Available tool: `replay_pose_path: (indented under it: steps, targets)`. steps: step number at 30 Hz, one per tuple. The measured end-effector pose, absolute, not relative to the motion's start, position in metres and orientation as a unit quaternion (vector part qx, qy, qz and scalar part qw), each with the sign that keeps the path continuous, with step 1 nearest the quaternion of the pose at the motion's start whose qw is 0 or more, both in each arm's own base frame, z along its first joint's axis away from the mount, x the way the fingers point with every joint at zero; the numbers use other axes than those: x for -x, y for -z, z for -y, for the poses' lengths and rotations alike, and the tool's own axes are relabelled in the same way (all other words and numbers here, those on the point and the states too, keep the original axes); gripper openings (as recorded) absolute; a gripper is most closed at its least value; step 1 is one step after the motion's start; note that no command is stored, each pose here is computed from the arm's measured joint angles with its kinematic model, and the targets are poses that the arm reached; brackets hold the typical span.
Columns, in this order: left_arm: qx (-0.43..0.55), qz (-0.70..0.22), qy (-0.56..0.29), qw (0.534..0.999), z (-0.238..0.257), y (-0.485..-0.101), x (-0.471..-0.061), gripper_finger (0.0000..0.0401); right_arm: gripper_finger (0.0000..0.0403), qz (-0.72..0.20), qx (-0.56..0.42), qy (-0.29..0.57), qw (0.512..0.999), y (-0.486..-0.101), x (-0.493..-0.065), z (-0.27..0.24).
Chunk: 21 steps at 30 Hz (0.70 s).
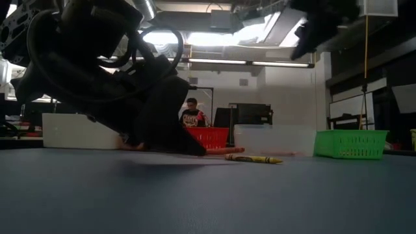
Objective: Sort crayons
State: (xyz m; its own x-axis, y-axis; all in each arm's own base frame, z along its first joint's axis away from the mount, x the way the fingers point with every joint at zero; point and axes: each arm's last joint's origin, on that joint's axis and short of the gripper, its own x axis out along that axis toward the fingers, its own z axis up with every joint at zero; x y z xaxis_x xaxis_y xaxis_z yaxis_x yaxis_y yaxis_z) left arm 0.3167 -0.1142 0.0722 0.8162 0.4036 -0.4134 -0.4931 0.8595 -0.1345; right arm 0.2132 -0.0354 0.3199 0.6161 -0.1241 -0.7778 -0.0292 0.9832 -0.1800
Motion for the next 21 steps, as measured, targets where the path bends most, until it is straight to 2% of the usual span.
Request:
replay_pose_path:
  steps: [7, 15, 18, 21]
  targets:
    - [0.160, -0.137, -0.220, 0.953, 0.117, -0.082, -0.323, 0.0005, 0.0131, -0.402, 0.028, 0.074, 0.912, -0.275, -0.166, 0.014]
    - [0.229, -0.041, -0.181, 0.956, 0.122, -0.108, -0.337, 0.0005, 0.0131, -0.281, -0.028, 0.040, 0.958, -0.221, -0.147, -0.006]
    - [0.214, -0.025, -0.174, 0.961, 0.121, -0.122, -0.352, 0.0005, 0.0131, -0.263, -0.027, 0.023, 0.964, -0.206, -0.145, -0.011]
    - [0.150, -0.014, -0.163, 0.975, 0.117, -0.139, -0.372, 0.0005, 0.0131, -0.247, -0.025, 0.009, 0.969, -0.201, -0.146, -0.015]
